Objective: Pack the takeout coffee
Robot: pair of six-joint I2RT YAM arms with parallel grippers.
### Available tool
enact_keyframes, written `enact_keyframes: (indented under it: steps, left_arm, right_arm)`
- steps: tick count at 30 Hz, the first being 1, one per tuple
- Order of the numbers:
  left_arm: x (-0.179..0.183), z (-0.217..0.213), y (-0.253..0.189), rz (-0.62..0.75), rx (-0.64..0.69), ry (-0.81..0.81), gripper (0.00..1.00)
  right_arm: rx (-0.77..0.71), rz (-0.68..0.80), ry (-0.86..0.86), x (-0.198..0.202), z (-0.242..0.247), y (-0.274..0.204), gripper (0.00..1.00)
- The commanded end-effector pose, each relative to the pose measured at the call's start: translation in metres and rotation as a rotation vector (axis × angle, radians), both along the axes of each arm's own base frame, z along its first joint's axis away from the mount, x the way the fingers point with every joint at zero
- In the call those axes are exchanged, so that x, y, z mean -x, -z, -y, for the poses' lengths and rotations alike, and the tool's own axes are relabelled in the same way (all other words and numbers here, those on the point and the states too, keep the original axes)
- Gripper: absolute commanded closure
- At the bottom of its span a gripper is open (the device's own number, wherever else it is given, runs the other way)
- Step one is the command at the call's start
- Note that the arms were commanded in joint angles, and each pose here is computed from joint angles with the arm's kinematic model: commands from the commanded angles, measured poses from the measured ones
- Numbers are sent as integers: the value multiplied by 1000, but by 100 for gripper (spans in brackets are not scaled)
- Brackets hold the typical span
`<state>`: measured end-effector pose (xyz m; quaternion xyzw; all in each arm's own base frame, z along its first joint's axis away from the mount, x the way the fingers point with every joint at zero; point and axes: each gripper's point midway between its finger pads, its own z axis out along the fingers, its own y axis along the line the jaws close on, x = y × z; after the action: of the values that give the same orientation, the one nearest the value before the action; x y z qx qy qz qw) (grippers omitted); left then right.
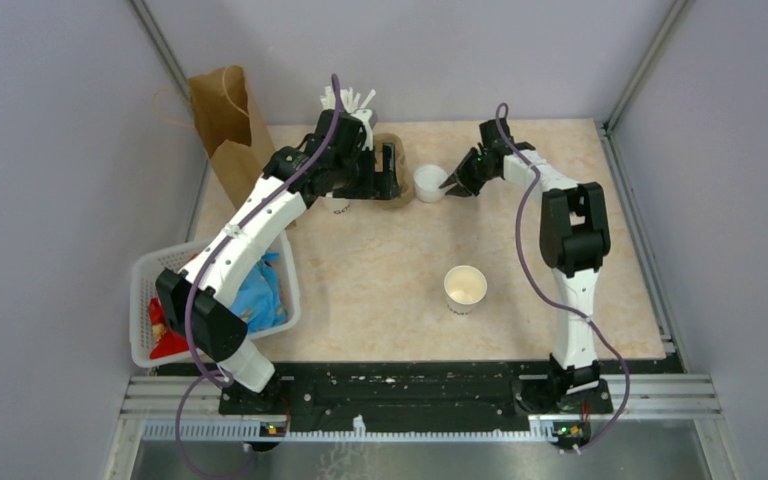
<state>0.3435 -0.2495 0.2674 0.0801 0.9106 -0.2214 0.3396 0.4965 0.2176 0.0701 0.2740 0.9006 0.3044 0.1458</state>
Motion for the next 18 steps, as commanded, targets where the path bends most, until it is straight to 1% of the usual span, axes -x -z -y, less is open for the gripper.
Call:
enact_keyframes:
  steps: [1,2,6,12,15,18]
  left_arm:
    - [2,-3,-14,39,11,9,11]
    - [3,-3,-14,40,11,9,11]
    - [3,-4,-14,40,12,10,11]
    - [4,-3,-15,41,16,11,11]
    - [4,-3,-15,41,18,13,11]
    - [4,-3,-15,39,21,14,11]
  right_arm:
    - [-19,45,6,-13,-6,-15,77]
    - [-19,46,5,-12,-6,-16,79]
    - [-19,46,5,-12,-7,-18,84]
    - [-24,56,6,-12,-7,-26,88]
    - [-26,60,9,-12,-7,-29,88]
    - [-26,59,6,-11,-7,-30,85]
